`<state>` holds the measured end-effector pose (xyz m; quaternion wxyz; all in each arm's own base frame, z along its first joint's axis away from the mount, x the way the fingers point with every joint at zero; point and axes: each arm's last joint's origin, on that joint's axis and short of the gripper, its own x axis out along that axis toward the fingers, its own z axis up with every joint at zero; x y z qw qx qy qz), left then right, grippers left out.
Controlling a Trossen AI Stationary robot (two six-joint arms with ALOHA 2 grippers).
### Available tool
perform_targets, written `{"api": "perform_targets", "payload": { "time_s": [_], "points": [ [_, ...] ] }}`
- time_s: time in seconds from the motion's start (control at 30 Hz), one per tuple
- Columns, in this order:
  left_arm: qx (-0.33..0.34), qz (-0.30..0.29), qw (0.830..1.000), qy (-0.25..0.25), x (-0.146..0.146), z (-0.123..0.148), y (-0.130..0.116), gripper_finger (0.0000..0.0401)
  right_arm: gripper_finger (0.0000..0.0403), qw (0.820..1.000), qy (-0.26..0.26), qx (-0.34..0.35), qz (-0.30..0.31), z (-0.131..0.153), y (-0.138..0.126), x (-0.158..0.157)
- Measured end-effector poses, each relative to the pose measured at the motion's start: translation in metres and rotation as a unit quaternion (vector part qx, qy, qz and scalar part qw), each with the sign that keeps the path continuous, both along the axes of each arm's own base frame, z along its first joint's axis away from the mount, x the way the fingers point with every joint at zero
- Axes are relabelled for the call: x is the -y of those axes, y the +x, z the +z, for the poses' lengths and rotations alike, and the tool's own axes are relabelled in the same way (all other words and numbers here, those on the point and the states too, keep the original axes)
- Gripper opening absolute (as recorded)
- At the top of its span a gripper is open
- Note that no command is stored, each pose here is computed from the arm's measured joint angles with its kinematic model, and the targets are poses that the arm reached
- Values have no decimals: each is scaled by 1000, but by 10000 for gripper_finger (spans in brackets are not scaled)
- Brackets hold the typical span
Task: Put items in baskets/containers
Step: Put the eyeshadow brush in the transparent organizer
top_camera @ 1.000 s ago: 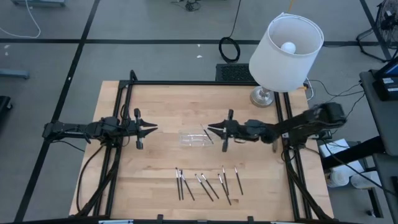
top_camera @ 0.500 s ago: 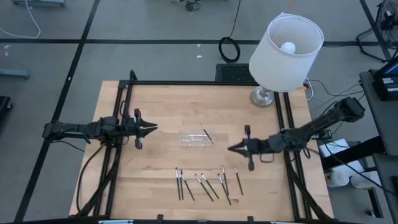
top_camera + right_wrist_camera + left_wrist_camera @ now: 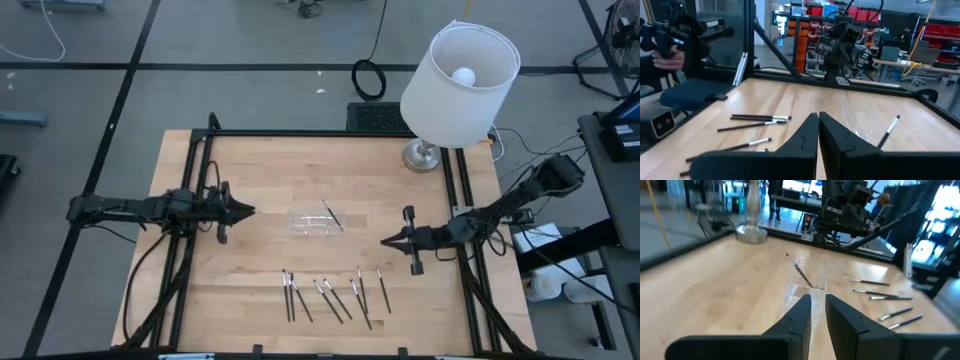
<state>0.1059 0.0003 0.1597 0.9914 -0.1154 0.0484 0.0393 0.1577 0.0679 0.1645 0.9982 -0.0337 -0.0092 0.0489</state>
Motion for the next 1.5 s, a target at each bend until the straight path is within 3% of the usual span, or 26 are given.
{"api": "perform_targets", "payload": {
  "time_s": [0.17,0.27,0.43,0.67,0.73,0.97,1.2,1.3,1.37,1.5],
  "points": [
    [-19,13,1000,-17,-1,-4,2,65,1,1000,-5,-6,-17,-4,0,6],
    [-34,15,999,-13,-1,-6,4,65,3,999,-34,-1,-31,-3,2,11],
    [-51,91,995,-3,-5,-10,7,65,3,996,-71,5,-51,-1,4,17],
    [-37,128,986,-102,-6,-11,13,65,2,996,-61,9,-58,0,4,19],
    [-39,125,984,-122,-4,-12,17,65,1,996,-72,9,-58,0,4,19],
    [-89,88,985,-122,14,2,41,65,2,994,-87,33,-57,4,4,19],
    [-166,48,981,-83,68,24,89,65,1,997,-58,30,-40,4,2,14],
    [-218,66,972,-66,94,28,108,65,1,998,-34,36,-36,6,1,13],
    [-259,86,959,-82,106,29,119,65,1,998,-33,35,-35,6,1,13],
    [-357,133,913,-144,120,27,136,65,1,998,-34,32,-35,5,1,13]
  ]
}}
